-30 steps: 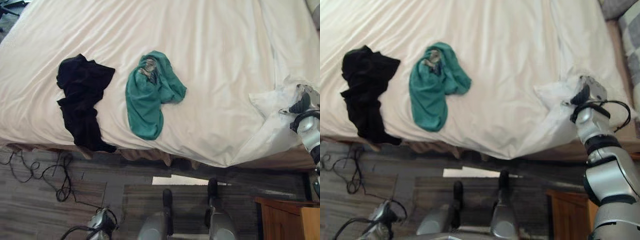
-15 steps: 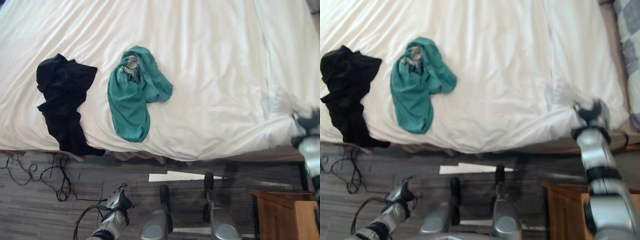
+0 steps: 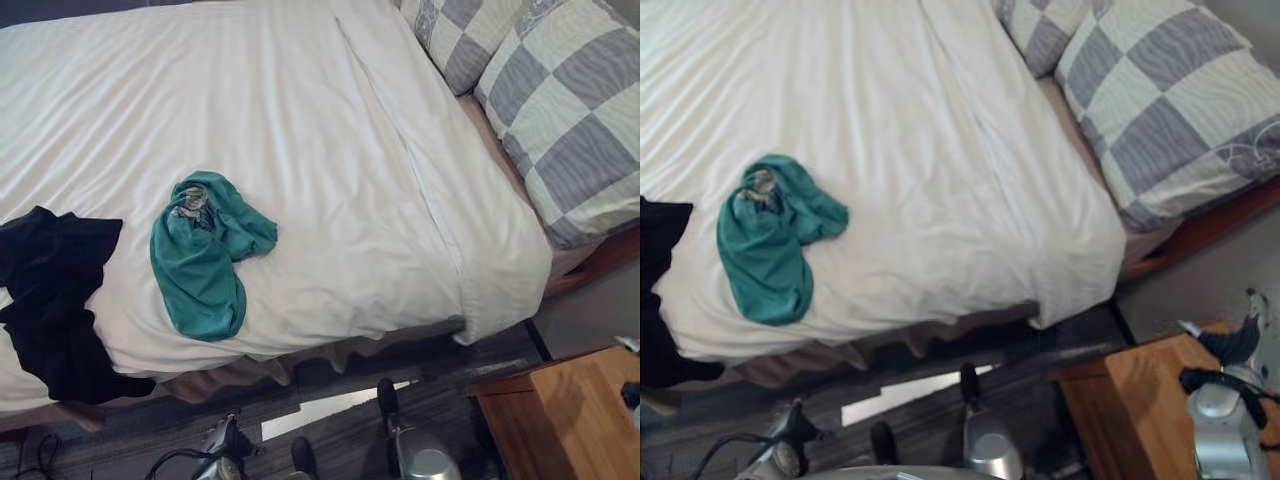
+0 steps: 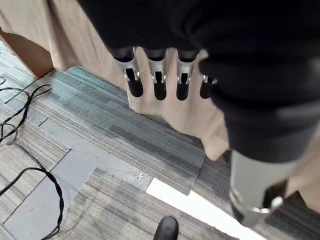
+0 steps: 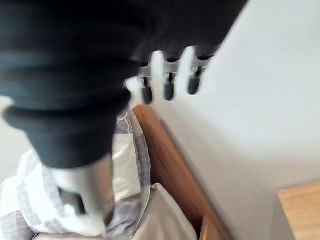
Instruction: Tidy up the quilt and then pick up the clothes from the bed and put them into the laundry hamper.
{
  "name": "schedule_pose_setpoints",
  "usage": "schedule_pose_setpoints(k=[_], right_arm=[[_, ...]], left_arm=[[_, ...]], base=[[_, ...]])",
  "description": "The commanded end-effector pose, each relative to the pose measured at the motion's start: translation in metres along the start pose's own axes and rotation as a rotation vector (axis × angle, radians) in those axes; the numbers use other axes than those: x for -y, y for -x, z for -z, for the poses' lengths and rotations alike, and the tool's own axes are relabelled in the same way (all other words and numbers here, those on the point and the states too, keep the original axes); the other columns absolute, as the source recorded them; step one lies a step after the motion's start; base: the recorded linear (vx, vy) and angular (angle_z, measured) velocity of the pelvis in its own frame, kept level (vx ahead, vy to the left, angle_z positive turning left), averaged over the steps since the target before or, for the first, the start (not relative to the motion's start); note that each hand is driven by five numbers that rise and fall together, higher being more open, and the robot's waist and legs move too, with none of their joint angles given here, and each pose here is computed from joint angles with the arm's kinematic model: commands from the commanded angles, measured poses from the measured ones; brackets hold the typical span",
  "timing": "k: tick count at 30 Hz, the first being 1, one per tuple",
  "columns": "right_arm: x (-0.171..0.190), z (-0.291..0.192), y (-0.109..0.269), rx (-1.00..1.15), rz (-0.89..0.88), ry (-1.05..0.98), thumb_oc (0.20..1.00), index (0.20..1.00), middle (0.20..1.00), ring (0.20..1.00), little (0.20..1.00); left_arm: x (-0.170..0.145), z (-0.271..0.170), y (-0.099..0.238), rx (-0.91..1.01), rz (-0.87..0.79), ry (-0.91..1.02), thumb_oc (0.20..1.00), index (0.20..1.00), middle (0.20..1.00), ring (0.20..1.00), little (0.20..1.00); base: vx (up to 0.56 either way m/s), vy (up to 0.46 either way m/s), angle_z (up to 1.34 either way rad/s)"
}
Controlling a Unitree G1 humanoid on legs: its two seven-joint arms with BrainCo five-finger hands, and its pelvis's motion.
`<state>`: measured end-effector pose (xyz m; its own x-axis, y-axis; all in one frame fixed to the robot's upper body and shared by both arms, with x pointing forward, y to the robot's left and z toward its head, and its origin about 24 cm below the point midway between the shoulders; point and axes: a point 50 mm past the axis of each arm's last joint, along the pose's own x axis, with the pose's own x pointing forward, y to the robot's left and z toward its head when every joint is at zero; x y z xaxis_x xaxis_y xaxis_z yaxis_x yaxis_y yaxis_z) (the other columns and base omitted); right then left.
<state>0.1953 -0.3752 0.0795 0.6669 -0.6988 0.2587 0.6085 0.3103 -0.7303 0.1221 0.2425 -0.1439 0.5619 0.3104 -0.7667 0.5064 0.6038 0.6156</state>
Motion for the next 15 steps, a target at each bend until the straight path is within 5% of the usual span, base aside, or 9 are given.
schedule_pose_setpoints(k=[1,5,9,14,15], right_arm=[[0.020,-0.102,-0.065,0.285,0.161,-0.126,0.200,0.200,0.200,0.200,0.200],[0.018,-0.142,-0.084,0.365,0.147,-0.104,0.200,0.200,0.200,0.200,0.200],[-0.004,-0.130,-0.106,0.176,0.076,-0.088,0.200,0.200,0.200,0.200,0.200],[-0.063,-0.075,-0.067,-0.016,-0.125,-0.070,0.200,0.200,0.200,0.200,0.200],[-0.087,-0.035,-0.032,-0.125,-0.227,-0.046,0.200,0.200,0.200,0.200,0.200]], left_arm=[[-0.022,-0.020,-0.010,0.049,-0.075,-0.050,1.000,1.000,1.000,1.000,1.000],[-0.033,-0.030,-0.012,0.082,-0.117,-0.003,1.000,1.000,1.000,1.000,1.000],[-0.039,-0.038,-0.013,0.081,-0.165,0.125,1.000,1.000,1.000,1.000,1.000],[-0.040,-0.038,-0.014,0.046,-0.177,0.156,1.000,1.000,1.000,1.000,1.000],[-0.041,-0.036,-0.015,0.024,-0.184,0.158,1.000,1.000,1.000,1.000,1.000]], base=[[-0.12,-0.051,-0.18],[-0.06,-0.066,0.15],[-0.06,-0.031,0.42],[-0.01,0.016,0.11],[0.04,0.068,-0.01]])
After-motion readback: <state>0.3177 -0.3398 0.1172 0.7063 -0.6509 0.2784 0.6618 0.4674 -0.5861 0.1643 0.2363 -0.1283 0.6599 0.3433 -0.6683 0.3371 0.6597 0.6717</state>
